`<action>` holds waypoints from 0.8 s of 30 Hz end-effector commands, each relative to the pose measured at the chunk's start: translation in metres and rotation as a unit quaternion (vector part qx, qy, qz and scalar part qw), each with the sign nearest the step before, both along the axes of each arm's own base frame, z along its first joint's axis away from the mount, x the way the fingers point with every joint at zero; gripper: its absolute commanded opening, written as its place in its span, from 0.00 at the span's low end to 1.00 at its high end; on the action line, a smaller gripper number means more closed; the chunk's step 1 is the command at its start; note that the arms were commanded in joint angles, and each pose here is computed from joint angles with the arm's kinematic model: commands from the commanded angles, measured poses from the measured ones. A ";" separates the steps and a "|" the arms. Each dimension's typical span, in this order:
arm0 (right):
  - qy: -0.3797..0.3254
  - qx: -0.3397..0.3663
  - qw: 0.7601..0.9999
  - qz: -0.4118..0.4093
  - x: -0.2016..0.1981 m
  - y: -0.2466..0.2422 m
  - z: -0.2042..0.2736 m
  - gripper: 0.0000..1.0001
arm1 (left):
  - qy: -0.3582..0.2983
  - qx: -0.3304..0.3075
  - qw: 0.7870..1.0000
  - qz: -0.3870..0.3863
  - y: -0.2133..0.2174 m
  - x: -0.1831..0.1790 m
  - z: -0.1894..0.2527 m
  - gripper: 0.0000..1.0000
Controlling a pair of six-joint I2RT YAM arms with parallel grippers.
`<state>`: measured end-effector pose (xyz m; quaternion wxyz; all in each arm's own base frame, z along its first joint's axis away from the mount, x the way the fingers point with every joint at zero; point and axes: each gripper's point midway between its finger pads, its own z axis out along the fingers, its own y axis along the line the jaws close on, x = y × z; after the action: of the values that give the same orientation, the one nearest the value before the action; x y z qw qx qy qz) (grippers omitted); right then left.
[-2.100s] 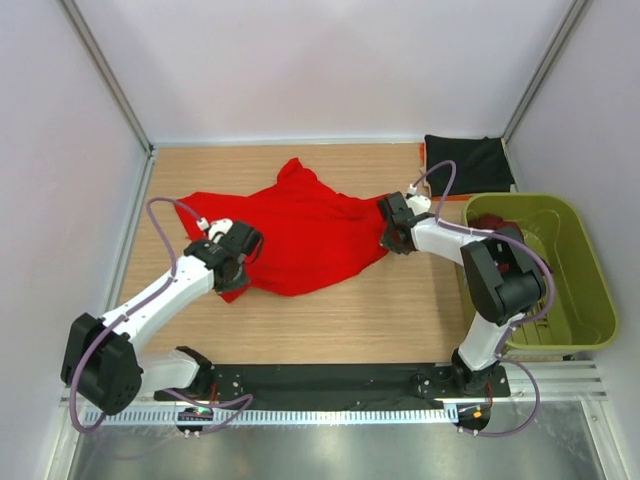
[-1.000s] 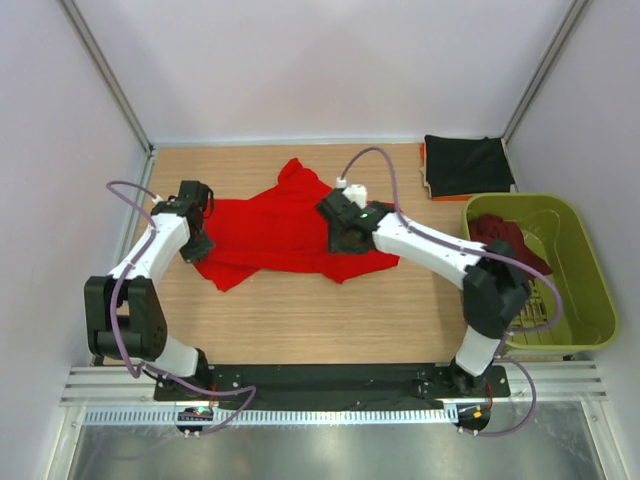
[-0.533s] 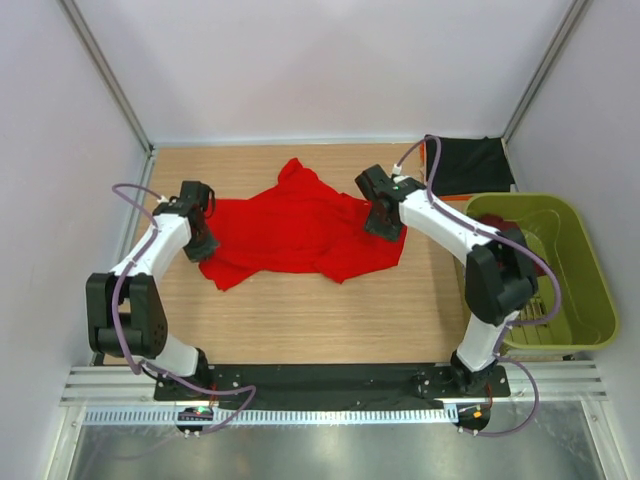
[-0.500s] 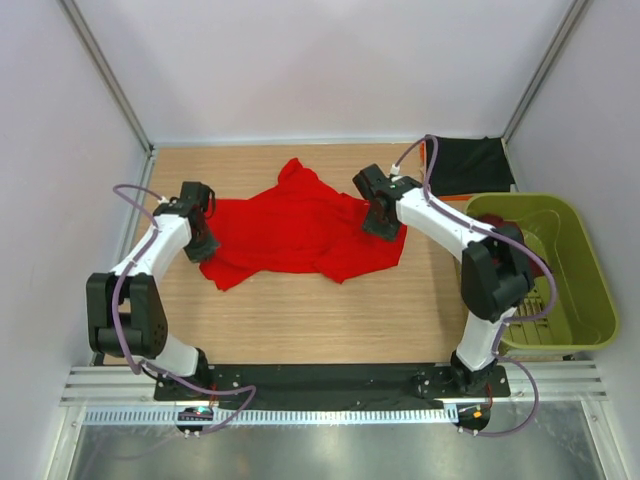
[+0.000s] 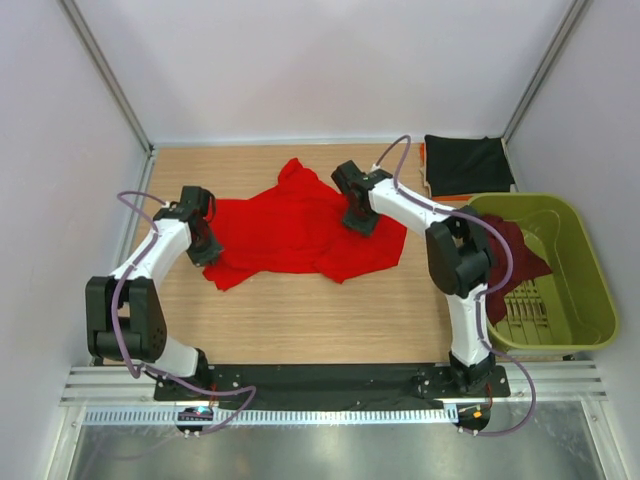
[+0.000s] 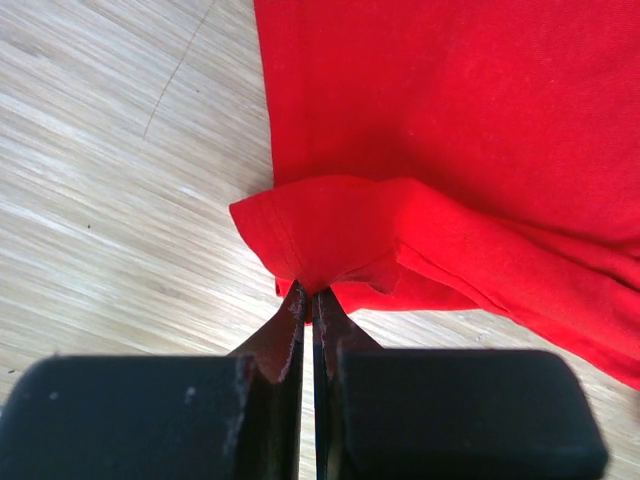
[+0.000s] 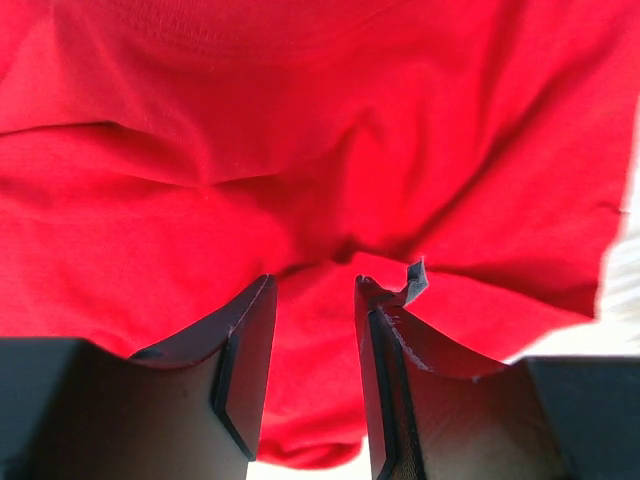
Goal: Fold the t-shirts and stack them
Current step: Flatten the tshirt out
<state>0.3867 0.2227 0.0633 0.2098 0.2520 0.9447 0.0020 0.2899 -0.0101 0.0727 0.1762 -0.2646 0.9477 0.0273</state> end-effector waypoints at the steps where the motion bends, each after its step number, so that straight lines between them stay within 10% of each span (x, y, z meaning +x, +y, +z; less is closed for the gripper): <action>1: -0.007 0.002 1.000 0.000 0.008 0.013 -0.003 0.44 | -0.023 -0.008 1.000 -0.007 -0.002 0.010 0.006 0.00; 5: 0.005 -0.008 1.000 0.004 0.002 0.011 -0.016 0.39 | -0.023 -0.004 1.000 -0.008 0.000 0.010 0.007 0.00; 11: -0.023 -0.040 0.999 0.007 -0.023 -0.022 0.016 0.01 | -0.021 -0.002 1.000 -0.006 0.001 0.009 0.006 0.00; 24: -0.028 -0.008 0.999 0.020 -0.169 -0.103 -0.006 0.17 | -0.008 0.000 1.000 -0.002 0.001 0.003 0.001 0.00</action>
<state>0.2165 0.1155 0.0441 0.2027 0.2209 0.9533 -0.0372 0.2912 -0.0105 0.0728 0.1783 -0.2633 0.9478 0.0256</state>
